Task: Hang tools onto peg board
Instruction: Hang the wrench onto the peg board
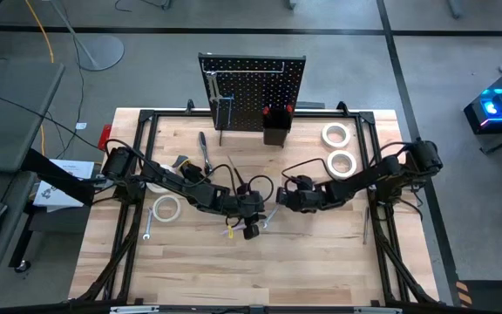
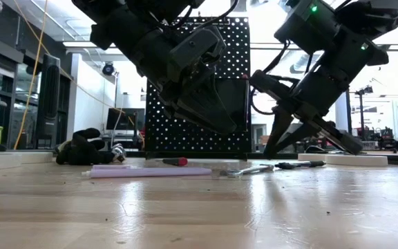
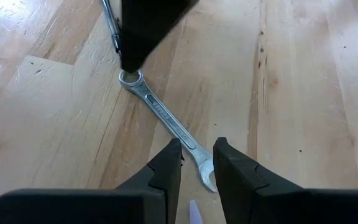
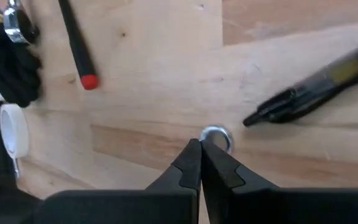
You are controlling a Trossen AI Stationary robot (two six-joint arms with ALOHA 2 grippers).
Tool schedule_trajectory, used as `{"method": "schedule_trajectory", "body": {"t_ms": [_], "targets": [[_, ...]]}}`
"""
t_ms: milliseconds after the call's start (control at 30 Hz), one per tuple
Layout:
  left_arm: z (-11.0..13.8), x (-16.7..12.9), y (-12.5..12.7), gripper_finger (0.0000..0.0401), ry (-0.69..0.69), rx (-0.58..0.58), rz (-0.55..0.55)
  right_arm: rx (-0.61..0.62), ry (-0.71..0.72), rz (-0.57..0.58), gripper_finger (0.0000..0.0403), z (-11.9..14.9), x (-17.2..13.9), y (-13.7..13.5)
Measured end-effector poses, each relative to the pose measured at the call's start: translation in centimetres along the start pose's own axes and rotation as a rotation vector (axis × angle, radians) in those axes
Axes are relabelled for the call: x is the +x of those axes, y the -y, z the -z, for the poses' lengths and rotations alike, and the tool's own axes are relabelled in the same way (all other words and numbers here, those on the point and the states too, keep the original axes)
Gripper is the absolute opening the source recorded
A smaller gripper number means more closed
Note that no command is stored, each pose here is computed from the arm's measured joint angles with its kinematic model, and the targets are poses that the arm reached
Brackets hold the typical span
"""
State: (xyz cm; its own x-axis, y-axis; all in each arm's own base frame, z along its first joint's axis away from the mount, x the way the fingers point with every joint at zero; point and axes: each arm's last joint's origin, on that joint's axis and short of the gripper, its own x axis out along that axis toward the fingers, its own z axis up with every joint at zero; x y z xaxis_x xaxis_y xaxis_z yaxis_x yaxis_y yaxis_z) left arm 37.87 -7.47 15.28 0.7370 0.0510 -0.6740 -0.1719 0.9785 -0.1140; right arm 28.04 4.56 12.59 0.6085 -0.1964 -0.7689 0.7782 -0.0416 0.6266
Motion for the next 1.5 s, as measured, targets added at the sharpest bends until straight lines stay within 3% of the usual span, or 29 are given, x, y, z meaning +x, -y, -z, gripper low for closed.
{"method": "schedule_trajectory", "body": {"t_ms": [1100, 1500], "targets": [[-0.1, 0.0, -0.1, 0.0081, 0.003, -0.002, -0.001, -0.026, -0.073, 0.061, 0.0000, 0.3, 1.7, 0.8], [-0.1, 0.1, -0.6, 0.0081, -0.005, -0.001, -0.022, -0.057, -0.071, 0.038, 0.0000, 0.5, 0.9, 0.6]]}}
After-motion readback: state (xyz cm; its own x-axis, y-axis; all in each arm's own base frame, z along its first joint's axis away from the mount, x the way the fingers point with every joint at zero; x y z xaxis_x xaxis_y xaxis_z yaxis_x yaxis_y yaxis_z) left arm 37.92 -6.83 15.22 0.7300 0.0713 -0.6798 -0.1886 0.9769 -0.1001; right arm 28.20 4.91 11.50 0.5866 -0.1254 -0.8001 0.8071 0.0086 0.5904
